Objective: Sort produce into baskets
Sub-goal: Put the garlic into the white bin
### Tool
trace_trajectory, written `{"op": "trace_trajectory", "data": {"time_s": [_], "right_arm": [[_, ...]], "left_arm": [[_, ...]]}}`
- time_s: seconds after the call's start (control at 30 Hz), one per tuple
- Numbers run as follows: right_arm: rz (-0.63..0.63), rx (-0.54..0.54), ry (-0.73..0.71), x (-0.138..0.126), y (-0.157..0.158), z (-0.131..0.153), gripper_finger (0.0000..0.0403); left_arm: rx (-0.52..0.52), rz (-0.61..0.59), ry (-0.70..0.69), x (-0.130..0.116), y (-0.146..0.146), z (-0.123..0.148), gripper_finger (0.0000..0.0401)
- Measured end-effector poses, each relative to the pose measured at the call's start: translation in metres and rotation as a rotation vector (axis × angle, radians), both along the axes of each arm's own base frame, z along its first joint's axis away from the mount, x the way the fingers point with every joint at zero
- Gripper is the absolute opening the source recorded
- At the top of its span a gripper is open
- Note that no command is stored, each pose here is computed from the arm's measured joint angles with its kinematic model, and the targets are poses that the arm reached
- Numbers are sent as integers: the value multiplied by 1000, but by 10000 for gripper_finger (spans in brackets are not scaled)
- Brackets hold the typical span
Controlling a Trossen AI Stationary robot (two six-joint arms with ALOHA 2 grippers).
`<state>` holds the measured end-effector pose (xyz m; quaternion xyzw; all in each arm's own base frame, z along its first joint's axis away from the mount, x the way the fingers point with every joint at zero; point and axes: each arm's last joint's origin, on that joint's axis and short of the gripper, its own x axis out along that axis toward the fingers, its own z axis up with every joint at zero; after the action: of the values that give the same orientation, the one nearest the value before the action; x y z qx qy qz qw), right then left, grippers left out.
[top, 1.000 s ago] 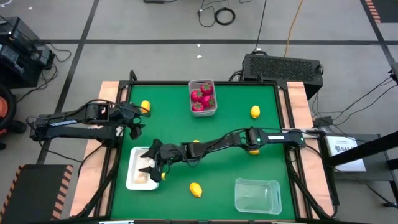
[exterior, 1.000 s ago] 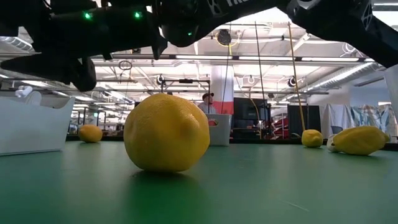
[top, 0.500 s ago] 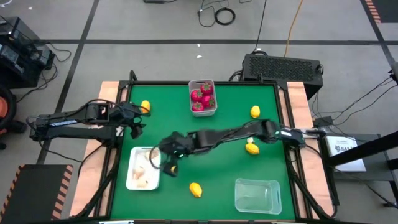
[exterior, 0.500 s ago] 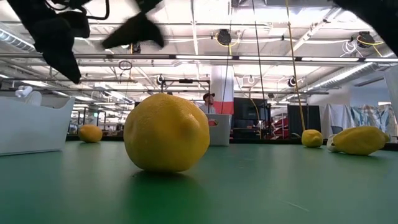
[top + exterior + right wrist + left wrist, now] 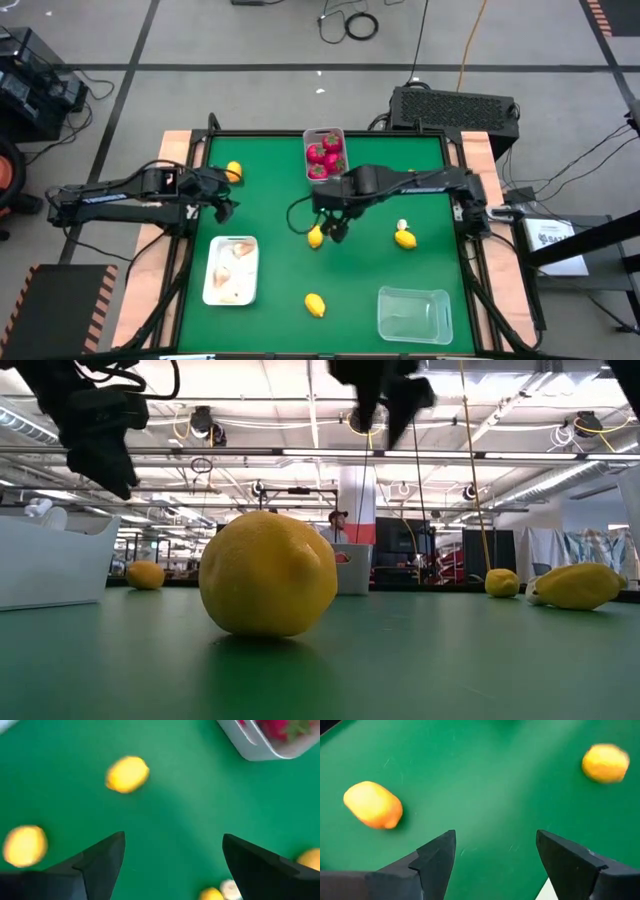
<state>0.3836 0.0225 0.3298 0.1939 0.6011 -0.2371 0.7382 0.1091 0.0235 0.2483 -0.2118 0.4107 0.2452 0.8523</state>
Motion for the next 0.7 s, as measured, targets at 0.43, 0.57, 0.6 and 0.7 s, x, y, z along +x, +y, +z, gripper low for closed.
{"op": "trace_trajectory", "data": {"time_s": [0.43,0.57,0.6,0.7], "right_arm": [[-452,46,104,-121,-53,-111,324],[-560,28,97,-154,-52,-126,324],[-574,28,91,-159,-51,-130,324],[-601,38,52,-172,-47,-139,324]], "left_arm": [[-160,114,-250,24,-5,10,283],[-186,138,-301,36,-4,11,283],[-191,145,-312,40,-4,11,283],[-199,162,-331,52,-2,9,283]]}}
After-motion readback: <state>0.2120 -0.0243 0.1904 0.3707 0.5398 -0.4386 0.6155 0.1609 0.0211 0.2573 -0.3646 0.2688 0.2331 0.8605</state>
